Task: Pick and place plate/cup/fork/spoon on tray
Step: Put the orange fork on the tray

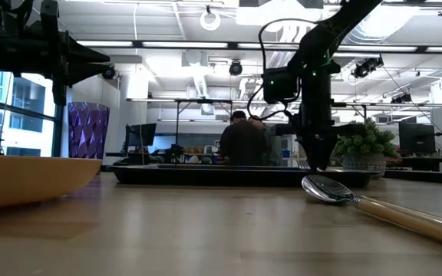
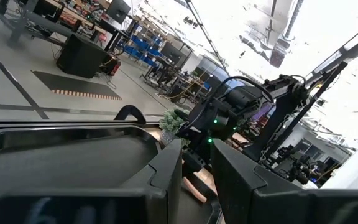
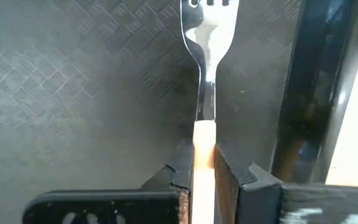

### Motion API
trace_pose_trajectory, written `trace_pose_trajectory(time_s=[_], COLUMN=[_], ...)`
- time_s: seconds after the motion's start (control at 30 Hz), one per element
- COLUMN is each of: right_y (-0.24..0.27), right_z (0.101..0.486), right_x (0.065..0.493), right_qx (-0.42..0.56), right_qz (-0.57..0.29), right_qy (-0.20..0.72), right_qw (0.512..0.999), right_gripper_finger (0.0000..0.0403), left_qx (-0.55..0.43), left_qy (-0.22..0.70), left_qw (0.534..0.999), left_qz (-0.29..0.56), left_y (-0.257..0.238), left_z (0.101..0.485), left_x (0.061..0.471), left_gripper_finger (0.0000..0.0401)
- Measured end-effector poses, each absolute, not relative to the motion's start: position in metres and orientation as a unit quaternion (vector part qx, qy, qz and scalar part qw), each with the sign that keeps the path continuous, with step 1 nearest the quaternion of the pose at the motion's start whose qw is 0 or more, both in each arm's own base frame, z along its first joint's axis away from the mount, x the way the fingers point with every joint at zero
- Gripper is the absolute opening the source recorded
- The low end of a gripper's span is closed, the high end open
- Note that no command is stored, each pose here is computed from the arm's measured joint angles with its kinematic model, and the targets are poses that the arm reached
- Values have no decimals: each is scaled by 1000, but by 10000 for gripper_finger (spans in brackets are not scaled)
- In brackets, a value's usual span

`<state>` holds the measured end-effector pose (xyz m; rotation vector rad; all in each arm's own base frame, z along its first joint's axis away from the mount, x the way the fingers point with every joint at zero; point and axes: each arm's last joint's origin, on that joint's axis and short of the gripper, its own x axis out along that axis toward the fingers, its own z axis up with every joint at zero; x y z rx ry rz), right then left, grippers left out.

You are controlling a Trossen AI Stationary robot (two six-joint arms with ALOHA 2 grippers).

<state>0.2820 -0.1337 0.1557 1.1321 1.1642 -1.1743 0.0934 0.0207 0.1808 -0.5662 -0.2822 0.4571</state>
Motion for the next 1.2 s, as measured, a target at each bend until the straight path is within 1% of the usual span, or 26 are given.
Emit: trace_pose_trajectory(time_s=[0.3,0.6,1.03,1.2], right_y=[-139,-139,-140,-138], right_z=[156,156,156,166], right_x=[280,279,279,277], right_qx=[485,481,468,484], right_qz=[-491,-495,-503,-493], right_qy=[488,487,486,476], right_qw=[534,535,540,544], right_gripper_finger=[18,63,67,67], left_qx=[-276,-276,-276,-287], left_qy=[-138,-138,-138,-140], left_qw=[925,925,925,922], left_qz=[223,223,223,221], left_y=[21,21,21,21], left_z=[181,181,181,181], left_x=[93,93,93,93], left_gripper_finger=[76,76,76,76])
